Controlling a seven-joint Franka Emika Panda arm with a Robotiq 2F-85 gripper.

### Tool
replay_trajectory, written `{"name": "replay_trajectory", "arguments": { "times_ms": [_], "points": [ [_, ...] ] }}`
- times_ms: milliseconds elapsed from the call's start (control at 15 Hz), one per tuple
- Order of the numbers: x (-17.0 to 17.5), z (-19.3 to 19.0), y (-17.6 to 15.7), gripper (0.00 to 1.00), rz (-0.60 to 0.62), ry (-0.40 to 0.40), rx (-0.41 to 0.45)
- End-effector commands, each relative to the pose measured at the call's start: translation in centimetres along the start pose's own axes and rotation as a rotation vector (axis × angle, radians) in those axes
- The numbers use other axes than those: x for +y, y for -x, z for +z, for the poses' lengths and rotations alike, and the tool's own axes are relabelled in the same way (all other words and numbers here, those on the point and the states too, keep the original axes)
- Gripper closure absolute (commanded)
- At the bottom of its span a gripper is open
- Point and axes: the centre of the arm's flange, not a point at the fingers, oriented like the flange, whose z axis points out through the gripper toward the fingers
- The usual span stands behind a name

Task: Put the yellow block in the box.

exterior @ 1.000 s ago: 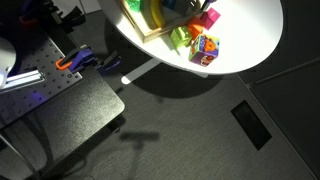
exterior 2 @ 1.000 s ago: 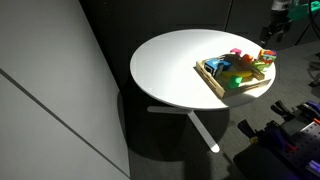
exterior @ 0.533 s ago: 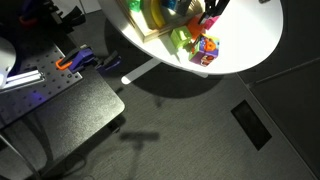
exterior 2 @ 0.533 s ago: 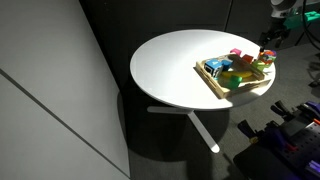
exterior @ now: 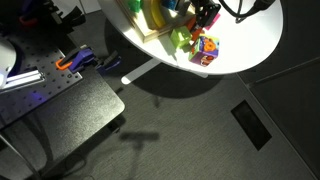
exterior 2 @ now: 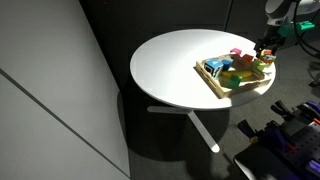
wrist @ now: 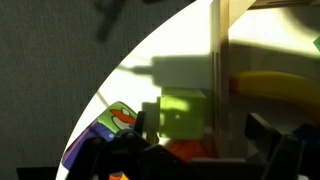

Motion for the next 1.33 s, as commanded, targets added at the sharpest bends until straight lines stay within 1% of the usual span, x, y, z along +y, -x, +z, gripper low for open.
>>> {"name": "replay_trajectory", "arguments": {
  "times_ms": [0,600,1267],
  "points": [
    [0.8,0.4,-1.1,0.00,0.041,-0.002,0.019],
    [2.3,2.5,-2.6,0.00,0.108,0.039,0.034],
    [1.8,4.8,-3.0,0.00,0.107,0.058,0.028]
  ]
}}
